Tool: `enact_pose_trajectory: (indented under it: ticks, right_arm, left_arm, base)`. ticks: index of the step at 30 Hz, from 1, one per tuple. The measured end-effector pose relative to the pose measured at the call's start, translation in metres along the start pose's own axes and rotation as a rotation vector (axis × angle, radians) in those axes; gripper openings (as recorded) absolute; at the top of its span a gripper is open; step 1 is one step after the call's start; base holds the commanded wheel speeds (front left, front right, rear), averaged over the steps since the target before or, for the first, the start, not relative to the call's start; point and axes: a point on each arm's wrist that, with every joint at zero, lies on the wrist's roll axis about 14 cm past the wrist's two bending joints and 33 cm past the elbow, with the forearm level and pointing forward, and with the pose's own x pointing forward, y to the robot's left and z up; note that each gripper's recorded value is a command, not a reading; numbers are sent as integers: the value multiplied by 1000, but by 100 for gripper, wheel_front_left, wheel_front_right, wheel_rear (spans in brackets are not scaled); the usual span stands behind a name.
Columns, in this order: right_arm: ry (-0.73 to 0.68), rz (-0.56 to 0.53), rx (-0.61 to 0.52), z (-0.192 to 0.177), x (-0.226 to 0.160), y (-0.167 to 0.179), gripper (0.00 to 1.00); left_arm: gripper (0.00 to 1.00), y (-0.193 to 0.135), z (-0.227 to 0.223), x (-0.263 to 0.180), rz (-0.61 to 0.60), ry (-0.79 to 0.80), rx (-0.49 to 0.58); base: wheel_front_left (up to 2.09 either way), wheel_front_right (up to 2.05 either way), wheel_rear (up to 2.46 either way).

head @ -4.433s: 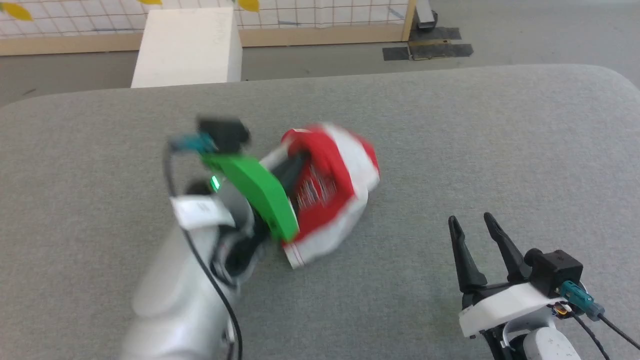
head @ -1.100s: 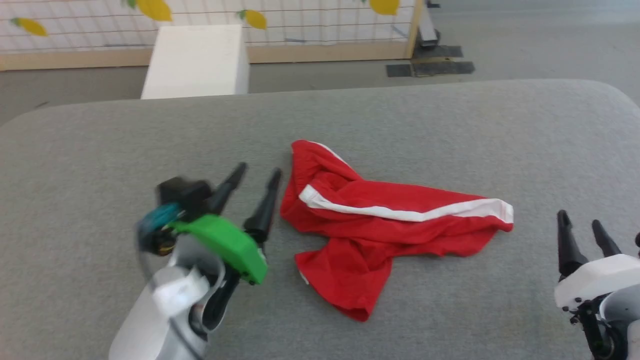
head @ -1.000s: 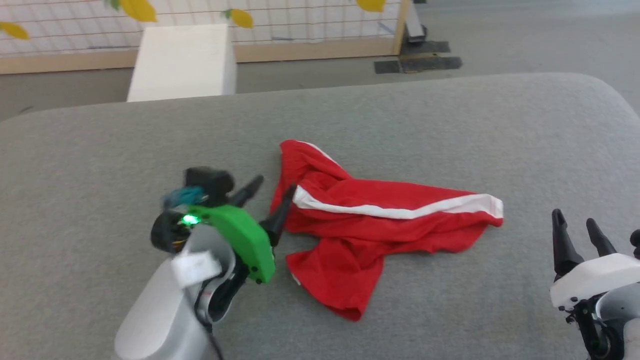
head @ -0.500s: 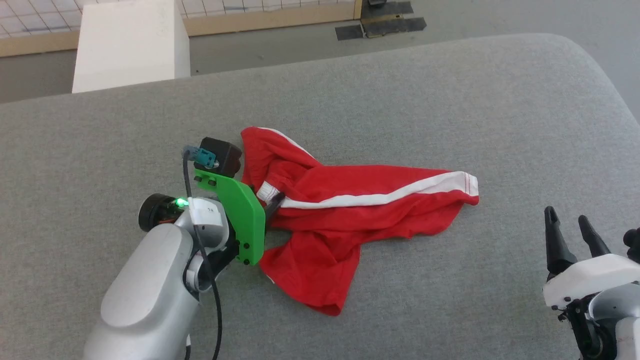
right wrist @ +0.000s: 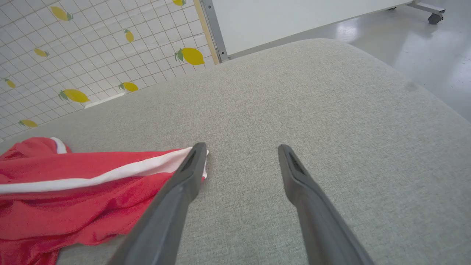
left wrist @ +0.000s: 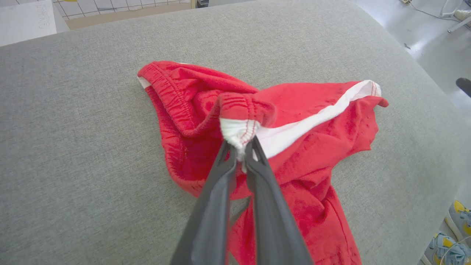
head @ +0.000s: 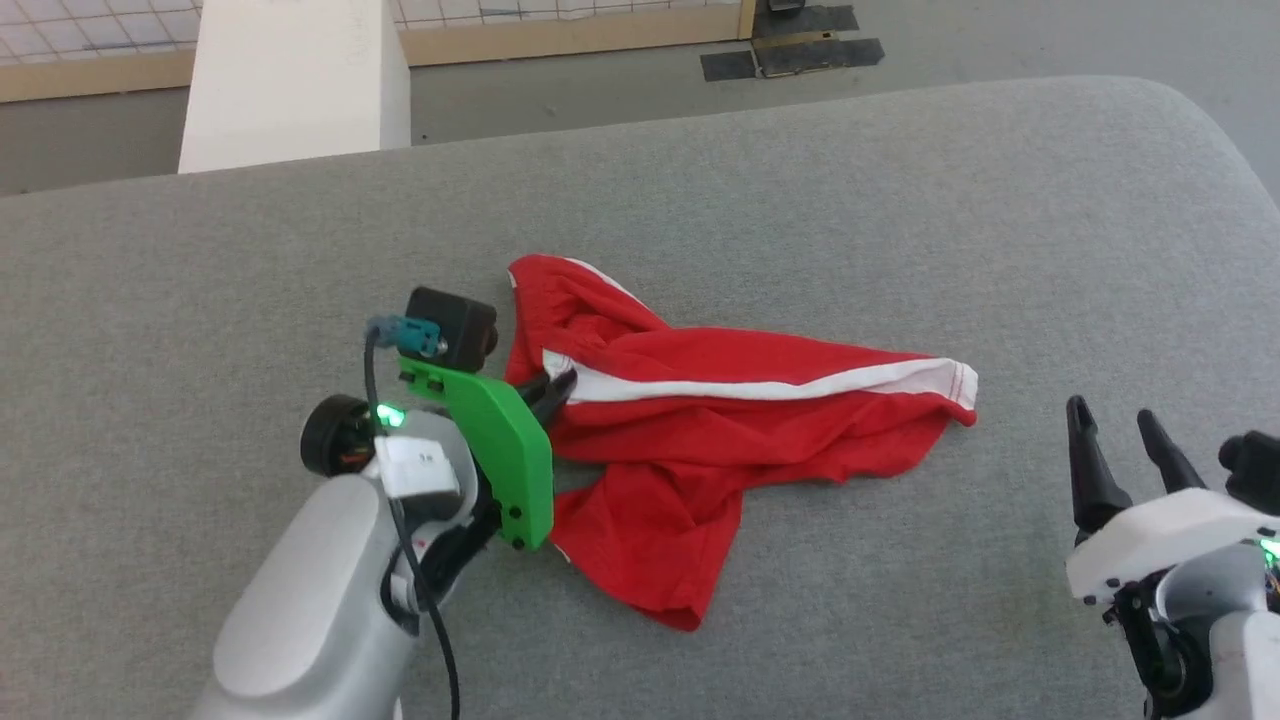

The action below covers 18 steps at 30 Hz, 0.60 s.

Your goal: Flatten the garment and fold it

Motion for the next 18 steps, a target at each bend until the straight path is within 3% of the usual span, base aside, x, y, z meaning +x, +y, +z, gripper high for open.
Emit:
enact_pose_trajectory:
  ticks: [4,14,18]
  right_arm:
    - [10,30,-80,9,11,14,100]
    - [319,53,-278,-27,46,37,100]
    - [386,67,-304,-38,58,45,100]
  left_arm:
    - [0,-7,-10,-3,-3,-21,-41]
    - [0,-5,-25,1,5,-32,-97]
    - [0,0,-28,2,13,-31,-109]
  base:
    - [0,0,0]
    - [0,0,0]
    - [0,0,0]
